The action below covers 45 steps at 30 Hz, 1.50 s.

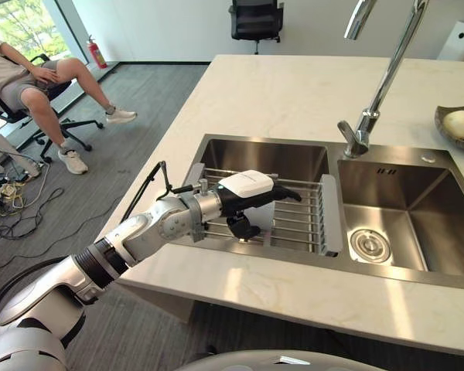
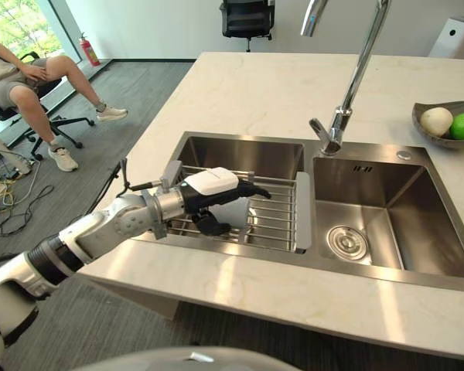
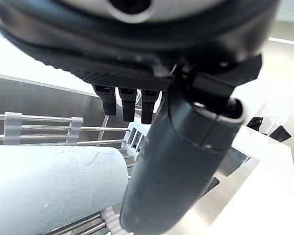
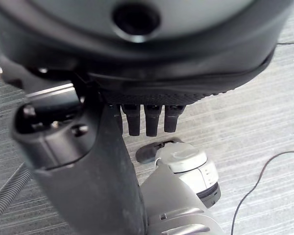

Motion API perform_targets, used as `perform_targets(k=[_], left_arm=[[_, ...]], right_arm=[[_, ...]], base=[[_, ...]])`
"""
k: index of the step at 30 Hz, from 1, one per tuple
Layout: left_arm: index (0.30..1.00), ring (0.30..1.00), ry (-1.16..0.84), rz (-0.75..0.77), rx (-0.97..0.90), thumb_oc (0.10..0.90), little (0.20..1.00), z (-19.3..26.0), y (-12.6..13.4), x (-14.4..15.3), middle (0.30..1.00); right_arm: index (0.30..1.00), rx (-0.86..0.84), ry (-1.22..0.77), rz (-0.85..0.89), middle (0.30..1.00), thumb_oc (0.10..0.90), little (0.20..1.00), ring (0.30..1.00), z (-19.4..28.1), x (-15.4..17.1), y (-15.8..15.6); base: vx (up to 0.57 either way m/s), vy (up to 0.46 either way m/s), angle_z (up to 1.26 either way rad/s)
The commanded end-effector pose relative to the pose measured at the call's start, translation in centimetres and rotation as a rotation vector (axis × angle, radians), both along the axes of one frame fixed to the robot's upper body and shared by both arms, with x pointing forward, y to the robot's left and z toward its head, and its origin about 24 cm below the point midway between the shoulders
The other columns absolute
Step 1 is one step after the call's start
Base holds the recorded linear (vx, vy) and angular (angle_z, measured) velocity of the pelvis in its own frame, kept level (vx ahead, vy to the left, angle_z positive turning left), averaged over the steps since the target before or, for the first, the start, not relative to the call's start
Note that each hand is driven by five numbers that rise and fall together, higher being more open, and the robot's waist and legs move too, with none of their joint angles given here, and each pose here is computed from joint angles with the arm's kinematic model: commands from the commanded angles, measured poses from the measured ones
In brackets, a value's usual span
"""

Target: Place the dishes in the dishwasher.

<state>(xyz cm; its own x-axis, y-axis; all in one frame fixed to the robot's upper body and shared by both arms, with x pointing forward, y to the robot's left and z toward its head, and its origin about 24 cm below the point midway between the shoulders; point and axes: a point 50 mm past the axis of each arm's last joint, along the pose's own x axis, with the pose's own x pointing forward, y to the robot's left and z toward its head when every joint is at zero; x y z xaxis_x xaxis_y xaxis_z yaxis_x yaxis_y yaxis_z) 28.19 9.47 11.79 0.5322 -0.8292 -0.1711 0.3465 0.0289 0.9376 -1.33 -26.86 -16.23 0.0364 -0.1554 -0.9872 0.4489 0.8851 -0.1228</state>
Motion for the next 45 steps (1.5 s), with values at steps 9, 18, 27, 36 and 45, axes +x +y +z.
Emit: perform_targets(k=[9,18,27,36,45], left_arm=[[0.900,0.900,-0.217,0.102,0.030,0.800,0.900,5.2,0.2,4.3,0.900],[0.900,0.900,-0.141,0.257,0.030,0.800,0.900,3.2,1.1,6.1,0.900],[0.900,0.900,0.012,0.401,0.023,0.800,0.900,0.1,1.2,7.7,0.900],[0.300,0.300,-0.011,0.336,0.101,0.400,0.300,-0.1,0.3,7.5,0.300],[0.300,0.300,-0.341,0.198,-0.032,0.400,0.300,4.4,2.0,5.2,0.300]], right_arm=[[0.900,0.016,-0.018,0.081,0.900,0.800,0.900,0.900,-0.1,1.2,0.1],[0.900,0.032,-0.020,0.109,0.900,0.800,0.900,0.900,-0.1,1.7,0.1],[0.900,0.034,-0.025,0.163,0.900,0.800,0.900,0.900,0.0,3.0,0.2],[0.900,0.021,-0.033,0.208,0.900,0.800,0.900,0.900,0.1,4.0,-0.3],[0.900,-0.011,-0.060,0.185,0.900,0.800,0.900,0.900,0.1,3.7,-0.3]], base=[[0.02,0.004,-0.08],[0.01,0.003,-0.04],[0.00,0.000,0.00],[0.00,0.005,-0.03],[-0.02,-0.034,-0.03]])
